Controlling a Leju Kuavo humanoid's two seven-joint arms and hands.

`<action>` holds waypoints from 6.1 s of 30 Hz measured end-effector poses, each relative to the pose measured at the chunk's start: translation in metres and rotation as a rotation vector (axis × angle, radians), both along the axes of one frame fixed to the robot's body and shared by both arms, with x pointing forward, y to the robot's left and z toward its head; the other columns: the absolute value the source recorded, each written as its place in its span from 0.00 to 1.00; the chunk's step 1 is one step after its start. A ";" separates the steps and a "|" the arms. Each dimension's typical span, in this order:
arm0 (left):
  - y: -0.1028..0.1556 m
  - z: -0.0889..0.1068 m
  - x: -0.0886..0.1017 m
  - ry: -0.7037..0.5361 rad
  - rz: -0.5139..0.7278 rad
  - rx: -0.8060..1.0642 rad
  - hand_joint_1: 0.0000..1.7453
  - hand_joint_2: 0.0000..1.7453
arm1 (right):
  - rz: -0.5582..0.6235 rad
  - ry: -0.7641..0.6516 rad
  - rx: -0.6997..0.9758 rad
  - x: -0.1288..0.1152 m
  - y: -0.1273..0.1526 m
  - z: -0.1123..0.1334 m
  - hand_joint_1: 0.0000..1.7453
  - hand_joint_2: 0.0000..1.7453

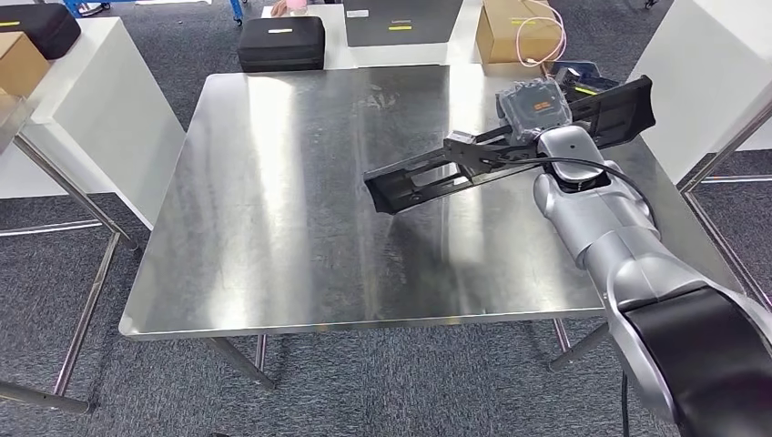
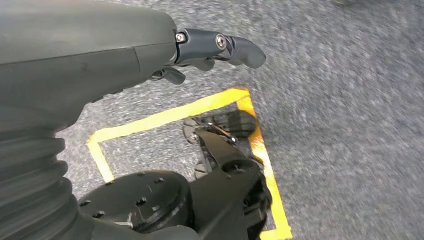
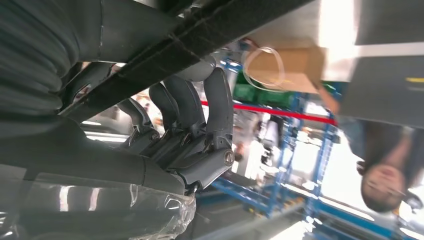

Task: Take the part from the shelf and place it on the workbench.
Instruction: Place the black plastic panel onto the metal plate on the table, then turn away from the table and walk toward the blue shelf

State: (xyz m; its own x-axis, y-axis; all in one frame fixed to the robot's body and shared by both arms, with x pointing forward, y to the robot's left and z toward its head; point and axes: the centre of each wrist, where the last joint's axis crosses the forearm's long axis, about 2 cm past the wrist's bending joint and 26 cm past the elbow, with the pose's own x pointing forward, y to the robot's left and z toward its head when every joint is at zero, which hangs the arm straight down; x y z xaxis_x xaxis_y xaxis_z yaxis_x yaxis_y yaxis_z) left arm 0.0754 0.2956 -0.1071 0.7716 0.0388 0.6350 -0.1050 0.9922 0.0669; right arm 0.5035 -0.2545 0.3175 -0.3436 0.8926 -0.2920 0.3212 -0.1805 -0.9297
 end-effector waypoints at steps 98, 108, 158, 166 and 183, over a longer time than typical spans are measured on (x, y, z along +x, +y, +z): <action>0.002 0.000 -0.002 0.018 0.103 0.050 0.00 0.00 | -0.125 0.129 -0.008 0.001 -0.042 -0.017 0.00 0.00; 0.001 0.000 -0.001 0.012 0.108 0.049 0.00 0.00 | -0.130 0.128 -0.011 0.002 -0.042 -0.012 0.00 0.00; 0.005 -0.001 -0.005 -0.010 0.141 0.054 0.00 0.00 | -0.172 0.085 -0.021 0.001 -0.028 -0.014 0.00 0.00; 0.005 0.000 -0.003 -0.012 0.147 0.047 0.00 0.00 | -0.282 0.020 0.093 0.000 -0.046 -0.016 0.00 0.00; 0.003 -0.001 -0.006 -0.009 0.147 0.043 0.00 0.00 | -0.343 0.045 0.162 -0.007 -0.070 -0.039 0.00 0.00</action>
State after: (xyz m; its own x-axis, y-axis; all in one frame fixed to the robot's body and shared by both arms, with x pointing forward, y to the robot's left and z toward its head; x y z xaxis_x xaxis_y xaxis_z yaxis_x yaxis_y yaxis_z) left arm 0.0693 0.2984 -0.1079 0.7540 0.1235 0.6452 -0.2495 0.9624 0.1074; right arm 0.4962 -0.3246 0.2780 -0.0257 0.9913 -0.1287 0.2259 -0.1197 -0.9668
